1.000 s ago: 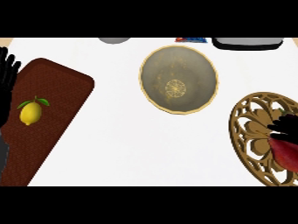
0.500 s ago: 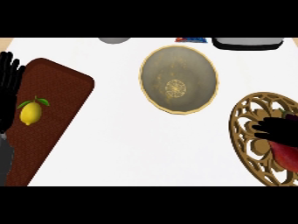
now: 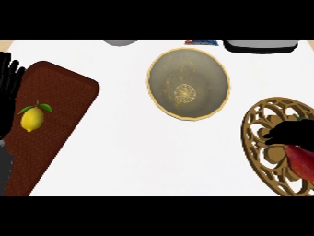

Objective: Pick the pear from the placemat and place it in the bowl

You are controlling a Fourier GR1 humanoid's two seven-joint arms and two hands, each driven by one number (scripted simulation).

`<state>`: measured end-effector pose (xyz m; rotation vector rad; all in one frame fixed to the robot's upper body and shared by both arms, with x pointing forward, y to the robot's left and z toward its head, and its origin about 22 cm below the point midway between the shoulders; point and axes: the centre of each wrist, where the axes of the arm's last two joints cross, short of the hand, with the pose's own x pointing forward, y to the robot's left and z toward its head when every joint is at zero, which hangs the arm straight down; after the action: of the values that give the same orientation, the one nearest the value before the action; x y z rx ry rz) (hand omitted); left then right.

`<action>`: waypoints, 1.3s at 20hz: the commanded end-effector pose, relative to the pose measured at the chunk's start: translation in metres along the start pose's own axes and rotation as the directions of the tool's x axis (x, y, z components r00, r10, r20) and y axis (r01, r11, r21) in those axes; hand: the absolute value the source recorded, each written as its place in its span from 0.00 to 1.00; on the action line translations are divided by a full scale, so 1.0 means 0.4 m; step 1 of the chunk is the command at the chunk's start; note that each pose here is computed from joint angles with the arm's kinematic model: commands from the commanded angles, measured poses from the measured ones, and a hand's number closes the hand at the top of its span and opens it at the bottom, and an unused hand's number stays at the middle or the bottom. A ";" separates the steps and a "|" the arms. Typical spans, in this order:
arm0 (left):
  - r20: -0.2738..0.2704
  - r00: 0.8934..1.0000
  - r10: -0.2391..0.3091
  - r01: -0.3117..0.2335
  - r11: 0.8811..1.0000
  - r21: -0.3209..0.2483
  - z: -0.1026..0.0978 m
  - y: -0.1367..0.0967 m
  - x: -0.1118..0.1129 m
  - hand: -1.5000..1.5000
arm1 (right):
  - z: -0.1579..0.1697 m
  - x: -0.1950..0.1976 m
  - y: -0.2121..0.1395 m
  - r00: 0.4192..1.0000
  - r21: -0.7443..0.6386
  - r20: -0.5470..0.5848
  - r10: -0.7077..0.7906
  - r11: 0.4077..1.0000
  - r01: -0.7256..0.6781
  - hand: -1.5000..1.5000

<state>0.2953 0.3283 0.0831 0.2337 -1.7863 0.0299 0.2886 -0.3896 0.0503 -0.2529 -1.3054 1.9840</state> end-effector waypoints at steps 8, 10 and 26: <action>0.012 1.000 0.011 -0.011 0.999 -0.034 0.002 -0.026 0.006 0.50 | -0.051 -0.078 -0.073 0.999 -0.113 0.040 -0.009 0.994 0.014 1.00; 0.040 0.999 0.027 -0.023 0.995 -0.101 -0.033 -0.072 0.013 0.50 | 0.018 -0.133 -0.156 0.994 -0.156 -0.105 -0.004 0.988 -0.012 1.00; 0.077 0.996 0.054 -0.043 0.990 -0.132 -0.066 -0.123 0.052 0.50 | 0.231 -0.220 -0.363 0.941 -0.405 -0.337 -0.015 0.905 -0.130 1.00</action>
<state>0.3235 0.2824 0.1043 0.0950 -1.8642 -0.0680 0.3693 -0.4733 0.1786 -0.7629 -1.4133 1.6443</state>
